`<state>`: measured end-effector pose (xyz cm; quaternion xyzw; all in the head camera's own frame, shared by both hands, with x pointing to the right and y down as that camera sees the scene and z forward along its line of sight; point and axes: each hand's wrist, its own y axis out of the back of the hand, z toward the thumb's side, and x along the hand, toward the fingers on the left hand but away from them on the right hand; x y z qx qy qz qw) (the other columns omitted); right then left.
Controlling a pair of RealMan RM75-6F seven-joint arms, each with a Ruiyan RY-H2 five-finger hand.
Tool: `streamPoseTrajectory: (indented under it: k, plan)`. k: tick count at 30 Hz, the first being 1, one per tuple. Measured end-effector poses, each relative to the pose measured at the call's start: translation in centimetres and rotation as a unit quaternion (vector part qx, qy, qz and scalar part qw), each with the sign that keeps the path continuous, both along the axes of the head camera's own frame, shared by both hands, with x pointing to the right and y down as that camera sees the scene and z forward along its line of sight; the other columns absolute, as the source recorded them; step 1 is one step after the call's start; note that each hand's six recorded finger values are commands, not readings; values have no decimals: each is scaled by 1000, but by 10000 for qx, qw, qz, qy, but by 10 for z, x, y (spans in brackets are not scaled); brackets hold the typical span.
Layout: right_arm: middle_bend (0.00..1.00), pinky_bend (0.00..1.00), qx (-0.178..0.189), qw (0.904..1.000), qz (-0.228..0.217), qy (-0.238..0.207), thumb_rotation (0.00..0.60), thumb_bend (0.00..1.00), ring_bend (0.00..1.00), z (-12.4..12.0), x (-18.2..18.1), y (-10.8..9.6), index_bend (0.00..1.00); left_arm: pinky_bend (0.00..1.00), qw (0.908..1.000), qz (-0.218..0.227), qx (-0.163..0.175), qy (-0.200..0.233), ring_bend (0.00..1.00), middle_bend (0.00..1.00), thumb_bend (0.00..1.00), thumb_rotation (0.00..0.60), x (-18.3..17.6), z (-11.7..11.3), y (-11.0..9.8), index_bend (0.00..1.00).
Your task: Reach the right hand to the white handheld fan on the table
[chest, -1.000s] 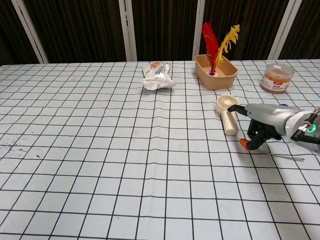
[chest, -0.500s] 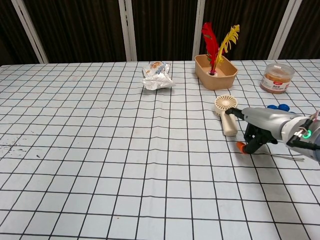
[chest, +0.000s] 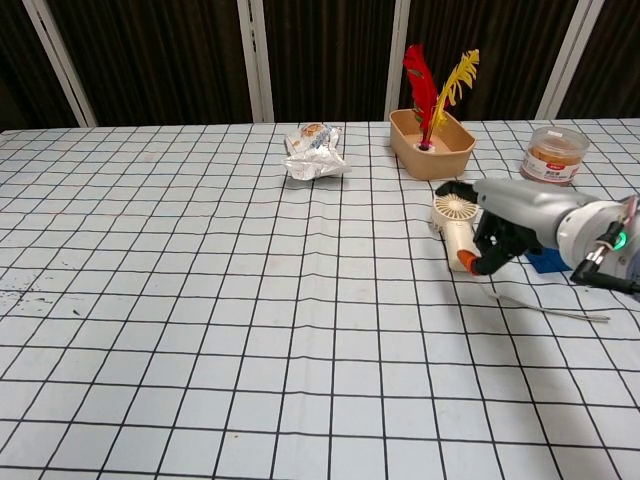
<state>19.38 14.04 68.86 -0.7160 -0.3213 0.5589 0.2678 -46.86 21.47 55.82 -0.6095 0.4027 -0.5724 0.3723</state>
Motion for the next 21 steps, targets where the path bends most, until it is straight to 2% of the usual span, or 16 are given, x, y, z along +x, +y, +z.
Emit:
streamPoseTrajectory:
  k: [3, 5, 7, 10, 15, 18, 21]
  plan:
    - [750, 673, 386, 9991, -120, -153, 600, 518, 733, -18, -4, -7, 0, 0, 10000, 4, 5, -14, 0, 0, 93, 600, 0, 0, 0, 0]
    - [651, 589, 597, 9977, -222, -216, 600, 518, 640, -28, -6, -9, 0, 0, 10000, 2, 2, -17, 0, 0, 93, 600, 0, 0, 0, 0]
    - [501, 467, 782, 9960, -355, -257, 600, 518, 493, -40, -5, -7, 0, 0, 10000, 1, 6, -21, 0, 0, 94, 600, 0, 0, 0, 0]
    - [313, 286, 886, 9944, -552, -162, 600, 518, 289, -50, 6, 3, 0, 0, 10000, -1, 23, -23, 0, 0, 94, 600, 0, -1, 1, 0]
    - [74, 79, 948, 9910, -909, 248, 600, 520, 41, -70, 47, 30, 0, 0, 10000, -7, 32, -11, 0, 0, 94, 600, -1, -2, 2, 0]
    - [1, 16, 1033, 9884, -984, 516, 600, 499, 0, -87, 78, 47, 0, 0, 10000, -3, 51, -13, 0, 0, 94, 600, -1, -4, 3, 0]
    - [0, 2, 1121, 9875, -845, 718, 600, 470, 0, -108, 113, 65, 0, 0, 10000, -2, 57, -2, 0, 0, 94, 600, 0, -4, 4, 0]
